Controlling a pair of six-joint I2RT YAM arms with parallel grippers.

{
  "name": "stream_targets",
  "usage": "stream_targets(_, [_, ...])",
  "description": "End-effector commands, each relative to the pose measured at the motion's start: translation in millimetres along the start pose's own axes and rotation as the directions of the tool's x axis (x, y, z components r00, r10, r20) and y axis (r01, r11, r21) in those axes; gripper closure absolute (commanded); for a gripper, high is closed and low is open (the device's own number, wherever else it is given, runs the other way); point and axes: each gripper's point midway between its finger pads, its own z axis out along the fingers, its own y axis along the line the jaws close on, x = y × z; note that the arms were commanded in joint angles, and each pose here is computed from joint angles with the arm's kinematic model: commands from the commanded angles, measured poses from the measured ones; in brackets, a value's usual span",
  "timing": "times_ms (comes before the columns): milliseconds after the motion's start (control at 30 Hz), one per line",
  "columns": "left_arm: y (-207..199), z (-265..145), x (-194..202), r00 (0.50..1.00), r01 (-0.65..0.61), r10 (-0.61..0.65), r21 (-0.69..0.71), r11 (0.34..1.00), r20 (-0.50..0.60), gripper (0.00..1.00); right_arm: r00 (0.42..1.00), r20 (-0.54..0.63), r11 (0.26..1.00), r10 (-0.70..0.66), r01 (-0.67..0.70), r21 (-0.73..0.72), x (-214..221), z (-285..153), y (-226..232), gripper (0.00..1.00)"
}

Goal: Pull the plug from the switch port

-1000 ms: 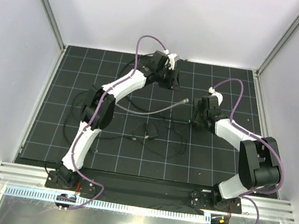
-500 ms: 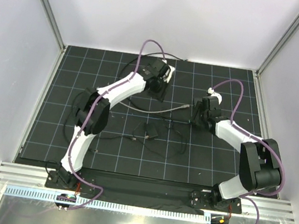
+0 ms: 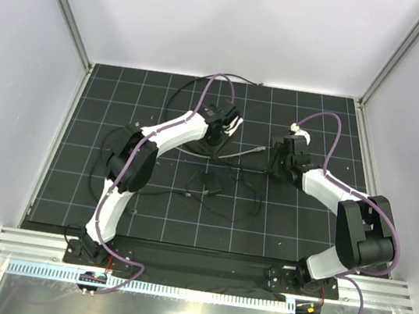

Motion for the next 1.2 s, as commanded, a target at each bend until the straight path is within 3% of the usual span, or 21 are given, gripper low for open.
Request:
stream_targets(0, [6.1,-14.3,-12.6,0.999,-0.013,0.014,-0.023,1.000,0.046,0.52,0.998,0.060,0.999,0.011,-0.009,-0.031,-16.3,-5.9,6.2,0.46])
stream_targets(567, [5.3,5.4,-14.9,1.000,-0.007,0.007,0.009,1.000,0.021,0.60,0.999,0.042,0.999,0.011,-0.009,-0.043,-12.8,-1.1,9.0,0.46])
stream_targets(1167, [3.0,12.7,-11.9,1.000,0.011,-0.011,0.026,1.000,0.003,0.83,0.999,0.033,0.999,0.011,-0.010,-0.047,-11.1,0.7,10.0,0.46])
